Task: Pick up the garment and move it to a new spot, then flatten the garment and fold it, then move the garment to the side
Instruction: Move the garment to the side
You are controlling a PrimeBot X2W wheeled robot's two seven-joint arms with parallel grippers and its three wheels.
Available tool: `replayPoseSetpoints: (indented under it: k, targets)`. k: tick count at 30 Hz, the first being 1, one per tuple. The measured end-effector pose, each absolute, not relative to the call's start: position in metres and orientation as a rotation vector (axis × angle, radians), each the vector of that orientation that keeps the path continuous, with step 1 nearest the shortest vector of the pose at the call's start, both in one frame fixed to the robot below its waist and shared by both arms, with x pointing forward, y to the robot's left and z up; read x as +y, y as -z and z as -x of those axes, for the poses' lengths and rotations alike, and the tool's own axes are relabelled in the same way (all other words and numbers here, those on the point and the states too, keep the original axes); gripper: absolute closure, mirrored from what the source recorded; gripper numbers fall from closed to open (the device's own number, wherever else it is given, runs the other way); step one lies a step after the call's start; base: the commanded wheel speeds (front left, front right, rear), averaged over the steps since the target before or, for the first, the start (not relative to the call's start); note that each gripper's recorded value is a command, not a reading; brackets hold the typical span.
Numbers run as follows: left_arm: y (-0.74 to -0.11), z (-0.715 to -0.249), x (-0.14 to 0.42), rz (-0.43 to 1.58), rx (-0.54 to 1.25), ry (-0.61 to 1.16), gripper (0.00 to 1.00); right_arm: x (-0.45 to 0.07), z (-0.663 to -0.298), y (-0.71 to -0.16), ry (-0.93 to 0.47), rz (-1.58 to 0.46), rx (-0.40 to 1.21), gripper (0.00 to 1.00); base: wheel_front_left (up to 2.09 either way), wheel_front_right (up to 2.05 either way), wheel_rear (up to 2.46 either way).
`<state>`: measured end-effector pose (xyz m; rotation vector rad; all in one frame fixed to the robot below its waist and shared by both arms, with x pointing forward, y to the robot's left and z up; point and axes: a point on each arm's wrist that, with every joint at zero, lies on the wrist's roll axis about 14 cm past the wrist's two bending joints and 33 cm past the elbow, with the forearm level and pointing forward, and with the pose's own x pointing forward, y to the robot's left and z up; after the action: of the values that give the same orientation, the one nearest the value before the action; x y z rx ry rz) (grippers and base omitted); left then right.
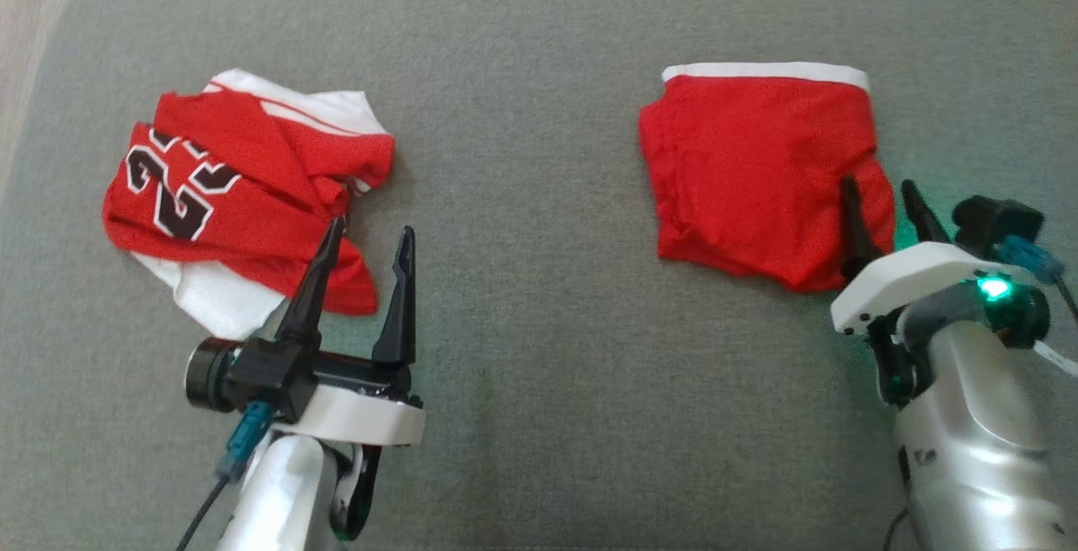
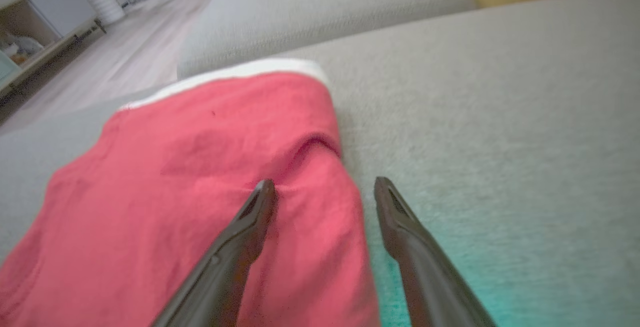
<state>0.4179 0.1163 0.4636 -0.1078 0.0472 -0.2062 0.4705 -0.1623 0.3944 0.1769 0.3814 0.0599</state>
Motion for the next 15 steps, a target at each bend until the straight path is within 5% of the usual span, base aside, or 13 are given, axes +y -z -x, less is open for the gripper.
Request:
replayPoseSetpoints:
  k: [7, 8, 9, 15]
  targets:
    - [-0.451, -0.417, 0.122, 0.105, 0.084, 0.191, 0.0, -0.141, -0.48, -0.367, -0.121, -0.159, 0.534, 0.0, 0.0, 0.0, 0.0]
    - [-0.451, -0.418, 0.121, 0.105, 0.083, 0.192, 0.0, -0.14, -0.483, -0.369, -0.127, -0.144, 0.539, 0.12, 0.0, 0.0, 0.0]
    - [-0.451, -0.418, 0.12, 0.104, 0.081, 0.194, 0.0, -0.14, -0.484, -0.37, -0.133, -0.131, 0.539, 1.0, 0.0, 0.0, 0.0]
    - [-0.462, -0.422, 0.114, 0.095, 0.051, 0.214, 0.0, -0.14, -0.479, -0.378, -0.185, -0.009, 0.522, 1.0, 0.0, 0.0, 0.0]
